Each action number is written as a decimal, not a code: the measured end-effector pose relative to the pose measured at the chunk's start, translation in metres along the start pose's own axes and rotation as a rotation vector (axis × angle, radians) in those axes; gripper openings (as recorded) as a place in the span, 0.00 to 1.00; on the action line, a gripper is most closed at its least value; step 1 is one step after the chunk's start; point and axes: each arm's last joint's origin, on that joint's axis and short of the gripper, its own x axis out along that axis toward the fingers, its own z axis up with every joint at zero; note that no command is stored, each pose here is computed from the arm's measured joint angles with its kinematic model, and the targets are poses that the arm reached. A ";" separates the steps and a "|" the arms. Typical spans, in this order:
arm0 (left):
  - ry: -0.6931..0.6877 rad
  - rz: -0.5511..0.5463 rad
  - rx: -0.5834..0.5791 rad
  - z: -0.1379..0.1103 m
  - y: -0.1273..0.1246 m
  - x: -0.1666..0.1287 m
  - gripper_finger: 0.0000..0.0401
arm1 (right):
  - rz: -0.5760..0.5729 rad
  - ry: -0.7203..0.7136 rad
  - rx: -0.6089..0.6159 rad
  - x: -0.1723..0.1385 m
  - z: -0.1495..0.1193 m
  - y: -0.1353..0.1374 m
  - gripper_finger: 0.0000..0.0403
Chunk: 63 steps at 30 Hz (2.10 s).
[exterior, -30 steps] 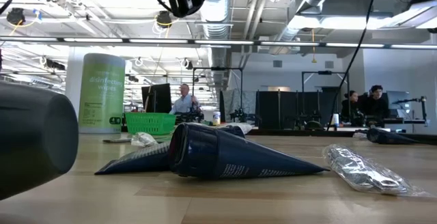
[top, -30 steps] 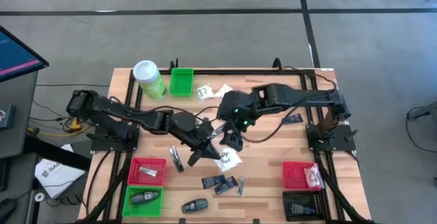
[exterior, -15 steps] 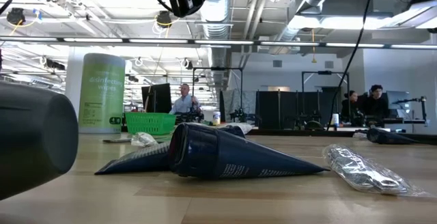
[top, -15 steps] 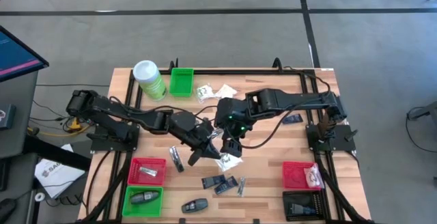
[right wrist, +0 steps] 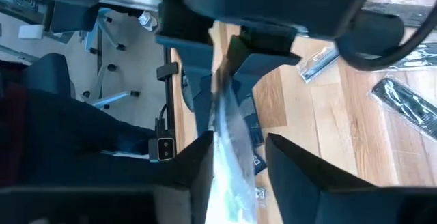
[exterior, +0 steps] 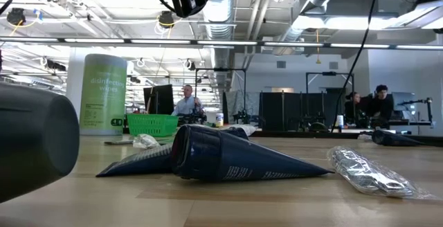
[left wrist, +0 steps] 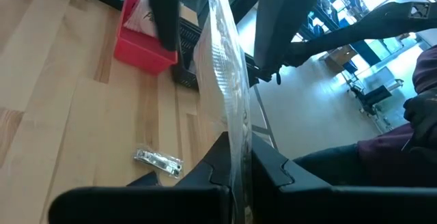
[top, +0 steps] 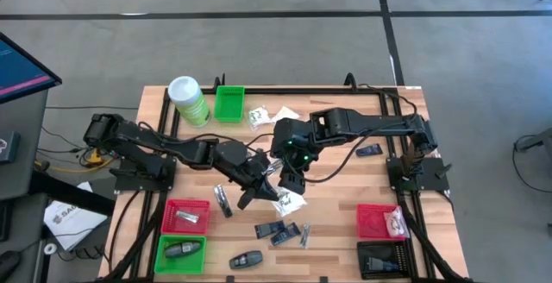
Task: Pick & Place Travel size toiletries
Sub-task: Put the cotton pack into the right red bin
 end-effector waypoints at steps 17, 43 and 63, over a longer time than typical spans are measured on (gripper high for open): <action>-0.017 0.006 -0.002 0.003 0.003 -0.001 0.01 | 0.022 0.013 -0.018 0.000 -0.001 0.000 0.44; -0.059 0.017 -0.026 0.011 0.006 -0.007 0.20 | 0.006 0.028 -0.009 -0.002 -0.001 -0.004 0.00; -0.450 0.083 0.015 0.048 -0.041 -0.110 0.61 | -0.008 -0.221 -0.059 -0.028 0.023 -0.020 0.00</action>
